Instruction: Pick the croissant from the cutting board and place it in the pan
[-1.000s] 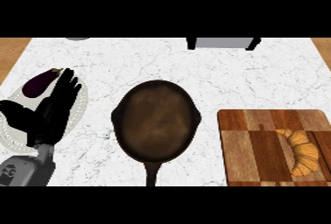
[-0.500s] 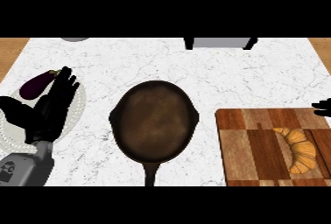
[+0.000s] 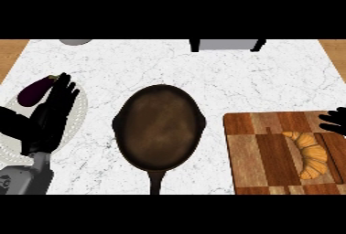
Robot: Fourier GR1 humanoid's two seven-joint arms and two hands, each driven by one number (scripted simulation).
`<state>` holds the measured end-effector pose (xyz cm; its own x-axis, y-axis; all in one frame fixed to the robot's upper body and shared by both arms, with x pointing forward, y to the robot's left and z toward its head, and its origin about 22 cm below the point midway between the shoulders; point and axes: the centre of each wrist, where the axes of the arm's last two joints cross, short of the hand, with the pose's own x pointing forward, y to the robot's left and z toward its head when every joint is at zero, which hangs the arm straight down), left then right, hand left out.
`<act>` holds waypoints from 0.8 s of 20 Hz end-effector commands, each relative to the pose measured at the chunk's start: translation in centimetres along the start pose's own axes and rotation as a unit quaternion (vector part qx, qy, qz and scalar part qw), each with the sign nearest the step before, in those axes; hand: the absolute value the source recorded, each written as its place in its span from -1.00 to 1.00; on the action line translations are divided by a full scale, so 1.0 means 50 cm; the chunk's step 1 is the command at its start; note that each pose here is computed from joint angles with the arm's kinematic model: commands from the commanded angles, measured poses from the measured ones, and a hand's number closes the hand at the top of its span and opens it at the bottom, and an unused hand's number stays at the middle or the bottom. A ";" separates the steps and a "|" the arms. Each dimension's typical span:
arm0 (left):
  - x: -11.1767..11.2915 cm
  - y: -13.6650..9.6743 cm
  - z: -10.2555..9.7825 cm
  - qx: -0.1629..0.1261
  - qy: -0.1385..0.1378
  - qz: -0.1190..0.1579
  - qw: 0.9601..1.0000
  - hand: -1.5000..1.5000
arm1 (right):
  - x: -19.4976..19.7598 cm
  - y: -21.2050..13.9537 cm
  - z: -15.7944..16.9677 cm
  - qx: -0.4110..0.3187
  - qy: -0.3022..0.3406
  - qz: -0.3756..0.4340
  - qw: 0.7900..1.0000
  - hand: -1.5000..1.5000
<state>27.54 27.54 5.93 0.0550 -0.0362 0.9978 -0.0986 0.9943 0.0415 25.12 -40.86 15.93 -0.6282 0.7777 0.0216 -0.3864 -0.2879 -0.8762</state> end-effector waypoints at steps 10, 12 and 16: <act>-0.002 -0.035 -0.012 -0.010 0.001 0.000 1.000 0.00 | 0.060 -0.001 -0.037 0.006 0.029 0.004 1.000 -1.00; 0.011 0.016 -0.009 0.005 -0.001 -0.002 1.000 0.00 | 0.057 0.047 -0.057 0.011 0.041 0.017 0.999 -1.00; -0.011 -0.019 -0.026 -0.001 0.007 0.006 1.000 0.00 | 0.063 0.010 -0.086 0.005 0.051 0.016 0.999 -1.00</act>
<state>28.19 27.08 6.14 0.0484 -0.0329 0.9983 -0.0944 0.9948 0.0374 24.74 -36.57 13.48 -0.5798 0.8139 -0.0376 -0.3780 -0.3095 -0.8725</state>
